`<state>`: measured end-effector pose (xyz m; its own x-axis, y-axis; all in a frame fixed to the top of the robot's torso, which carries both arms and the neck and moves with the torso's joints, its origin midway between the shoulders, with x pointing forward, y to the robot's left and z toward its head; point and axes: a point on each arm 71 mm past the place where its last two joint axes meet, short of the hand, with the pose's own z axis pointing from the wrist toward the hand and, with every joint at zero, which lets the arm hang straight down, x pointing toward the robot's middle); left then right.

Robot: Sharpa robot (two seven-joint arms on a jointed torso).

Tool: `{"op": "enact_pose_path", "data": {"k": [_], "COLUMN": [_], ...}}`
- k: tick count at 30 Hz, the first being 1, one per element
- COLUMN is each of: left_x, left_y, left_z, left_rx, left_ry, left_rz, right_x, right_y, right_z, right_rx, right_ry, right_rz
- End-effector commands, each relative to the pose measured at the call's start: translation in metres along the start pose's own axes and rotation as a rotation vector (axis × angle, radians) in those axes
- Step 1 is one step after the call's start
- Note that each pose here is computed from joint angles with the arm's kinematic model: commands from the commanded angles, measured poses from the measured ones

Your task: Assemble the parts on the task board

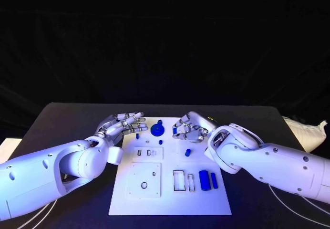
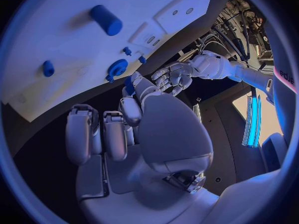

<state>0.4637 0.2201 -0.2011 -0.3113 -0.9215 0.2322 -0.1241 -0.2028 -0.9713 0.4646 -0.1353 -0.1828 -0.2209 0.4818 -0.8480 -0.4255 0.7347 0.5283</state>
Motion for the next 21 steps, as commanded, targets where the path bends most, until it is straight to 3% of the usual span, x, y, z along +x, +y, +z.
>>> {"op": "enact_pose_path", "data": {"k": [1,9,21], "left_x": [0.0032,0.0018,0.0012], "left_y": [0.0004,0.0015,0.0015], "left_z": [0.0019,0.0042,0.0053], "left_rx": [0.006,0.005,0.011], "left_ry": [0.018,0.011,0.001], "left_rz": [-0.019,-0.021,-0.017], "right_x": [0.01,0.046,0.073], "right_y": [0.006,0.021,0.033], "right_z": [0.004,0.015,0.019], "right_rx": [0.044,0.049,0.029], "right_ry": [0.022,0.092,0.133], "right_rz": [-0.064,-0.056,-0.078]}}
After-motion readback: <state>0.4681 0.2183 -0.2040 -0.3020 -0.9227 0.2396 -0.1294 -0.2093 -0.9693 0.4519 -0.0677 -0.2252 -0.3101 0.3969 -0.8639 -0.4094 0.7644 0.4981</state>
